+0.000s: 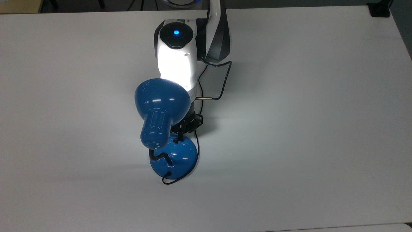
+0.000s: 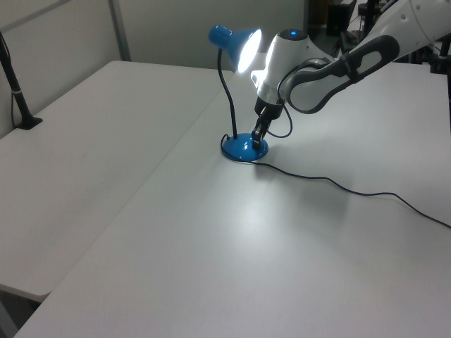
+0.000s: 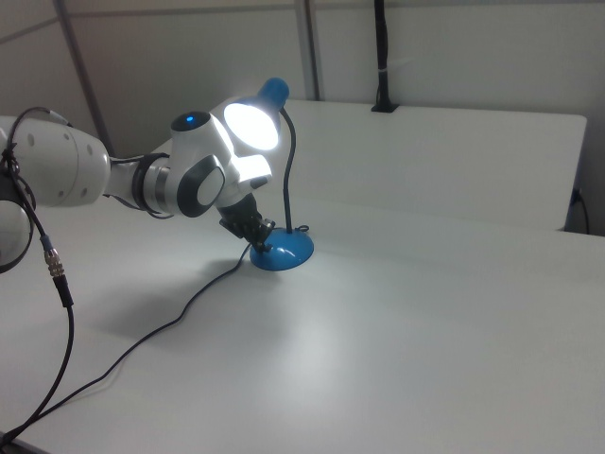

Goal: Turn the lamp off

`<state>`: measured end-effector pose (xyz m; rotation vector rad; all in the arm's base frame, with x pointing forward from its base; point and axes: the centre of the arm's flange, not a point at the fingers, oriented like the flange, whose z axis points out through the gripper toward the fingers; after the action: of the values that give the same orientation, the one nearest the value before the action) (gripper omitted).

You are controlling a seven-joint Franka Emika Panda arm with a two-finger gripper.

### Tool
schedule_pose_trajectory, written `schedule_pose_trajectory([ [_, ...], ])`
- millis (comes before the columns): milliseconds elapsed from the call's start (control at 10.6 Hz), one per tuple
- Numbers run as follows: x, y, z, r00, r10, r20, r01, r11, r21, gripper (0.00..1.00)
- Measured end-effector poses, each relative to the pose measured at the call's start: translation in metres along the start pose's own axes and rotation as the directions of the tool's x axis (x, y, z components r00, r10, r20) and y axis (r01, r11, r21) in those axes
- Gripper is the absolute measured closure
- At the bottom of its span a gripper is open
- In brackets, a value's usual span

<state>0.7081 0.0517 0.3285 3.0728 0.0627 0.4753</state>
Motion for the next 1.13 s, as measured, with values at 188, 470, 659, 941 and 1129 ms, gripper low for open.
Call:
schedule_pose_trajectory([
  [188,0.003,0.001,-0.010,1.000,0.002,-0.014,-0.002,1.000,0.002,0.99],
  [470,0.005,0.006,-0.018,1.000,0.012,-0.026,-0.012,1.000,0.002,0.99],
  [659,0.003,0.008,-0.014,1.000,0.016,-0.018,-0.016,1.000,0.000,0.99],
  [941,-0.005,0.007,-0.003,1.000,0.015,0.005,-0.015,1.000,-0.001,0.99],
  [1129,-0.009,0.007,0.002,1.000,0.012,0.018,-0.012,1.000,-0.004,0.99],
])
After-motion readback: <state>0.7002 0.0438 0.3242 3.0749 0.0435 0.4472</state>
